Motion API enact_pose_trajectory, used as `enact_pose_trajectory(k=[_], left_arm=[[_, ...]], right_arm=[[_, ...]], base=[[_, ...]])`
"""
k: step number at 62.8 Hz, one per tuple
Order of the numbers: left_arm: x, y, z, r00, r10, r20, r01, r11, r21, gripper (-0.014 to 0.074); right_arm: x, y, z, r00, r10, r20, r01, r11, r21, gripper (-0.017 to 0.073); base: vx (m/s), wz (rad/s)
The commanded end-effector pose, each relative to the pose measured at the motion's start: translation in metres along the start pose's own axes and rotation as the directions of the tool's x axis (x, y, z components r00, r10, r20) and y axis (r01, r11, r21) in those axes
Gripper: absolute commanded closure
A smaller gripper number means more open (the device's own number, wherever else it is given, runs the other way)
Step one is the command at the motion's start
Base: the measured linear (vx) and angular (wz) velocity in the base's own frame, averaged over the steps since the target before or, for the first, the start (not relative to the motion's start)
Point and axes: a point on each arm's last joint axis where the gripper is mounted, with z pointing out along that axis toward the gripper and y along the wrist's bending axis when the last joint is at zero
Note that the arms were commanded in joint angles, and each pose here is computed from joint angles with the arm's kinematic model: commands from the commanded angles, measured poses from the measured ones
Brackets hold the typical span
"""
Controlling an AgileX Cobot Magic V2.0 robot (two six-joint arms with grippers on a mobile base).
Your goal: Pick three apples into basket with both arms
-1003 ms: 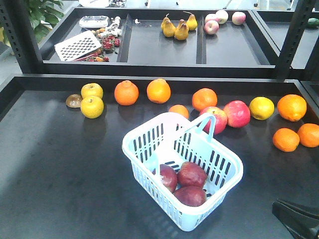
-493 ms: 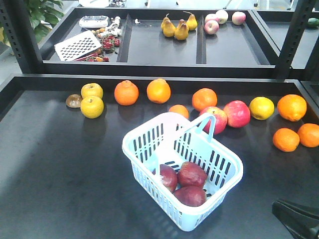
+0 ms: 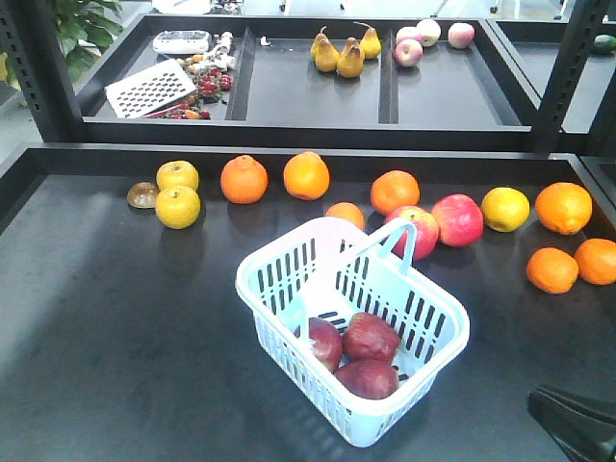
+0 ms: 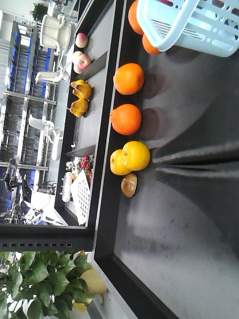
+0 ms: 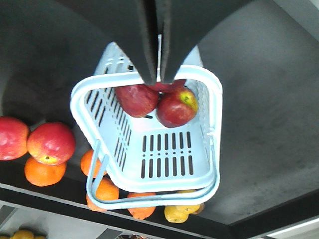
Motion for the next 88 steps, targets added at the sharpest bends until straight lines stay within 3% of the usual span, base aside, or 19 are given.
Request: enact_pose_trajectory(k=[1, 5, 14, 18, 22, 28, 37, 50, 55, 88], left_arm=[[-0.004, -0.001, -0.001, 0.997, 0.001, 0.071, -0.003, 1.0, 0.016, 0.06], [-0.004, -0.001, -0.001, 0.997, 0.001, 0.071, -0.003, 1.0, 0.016, 0.06], [-0.004, -0.001, -0.001, 0.997, 0.001, 0.071, -0.003, 1.0, 0.016, 0.06], [-0.004, -0.001, -0.001, 0.997, 0.001, 0.071, -0.003, 1.0, 0.016, 0.06], [-0.004, -0.001, -0.001, 0.997, 0.001, 0.071, -0.003, 1.0, 0.016, 0.06], [-0.004, -0.001, -0.001, 0.997, 0.001, 0.071, -0.003, 1.0, 0.016, 0.06], [-0.004, -0.001, -0.001, 0.998, 0.001, 0.07, -0.003, 1.0, 0.016, 0.06], [-0.004, -0.001, -0.001, 0.998, 0.001, 0.07, -0.003, 1.0, 0.016, 0.06], [-0.003, -0.001, -0.001, 0.998, 0.001, 0.069, -0.002, 1.0, 0.016, 0.06], [-0.004, -0.001, -0.001, 0.998, 0.001, 0.07, -0.003, 1.0, 0.016, 0.06]], right_arm=[[-0.011, -0.006, -0.004, 0.997, -0.058, 0.048, 0.054, 0.996, 0.073, 0.0564], [-0.008, -0.01, -0.004, 0.998, -0.04, 0.053, 0.034, 0.993, 0.115, 0.0564], [0.016, -0.018, -0.001, 0.991, 0.076, 0.111, -0.1, 0.969, 0.224, 0.0564], [0.028, -0.018, 0.0, 0.981, 0.132, 0.145, -0.164, 0.956, 0.243, 0.0564], [0.042, -0.018, 0.002, 0.971, 0.152, 0.185, -0.196, 0.948, 0.252, 0.0564], [0.063, -0.015, 0.004, 0.961, 0.145, 0.236, -0.205, 0.946, 0.25, 0.0564], [0.065, -0.015, -0.003, 0.952, 0.141, 0.271, -0.216, 0.938, 0.272, 0.0564], [0.064, -0.02, -0.018, 0.915, 0.098, 0.392, -0.266, 0.877, 0.4, 0.0564], [0.063, -0.021, -0.019, 0.91, 0.091, 0.405, -0.273, 0.865, 0.42, 0.0564], [0.06, -0.022, -0.02, 0.898, 0.07, 0.434, -0.272, 0.864, 0.423, 0.0564]], base=[[0.0, 0.0], [0.0, 0.0], [0.0, 0.0], [0.0, 0.0], [0.0, 0.0], [0.0, 0.0], [0.0, 0.0], [0.0, 0.0], [0.0, 0.0], [0.0, 0.0]])
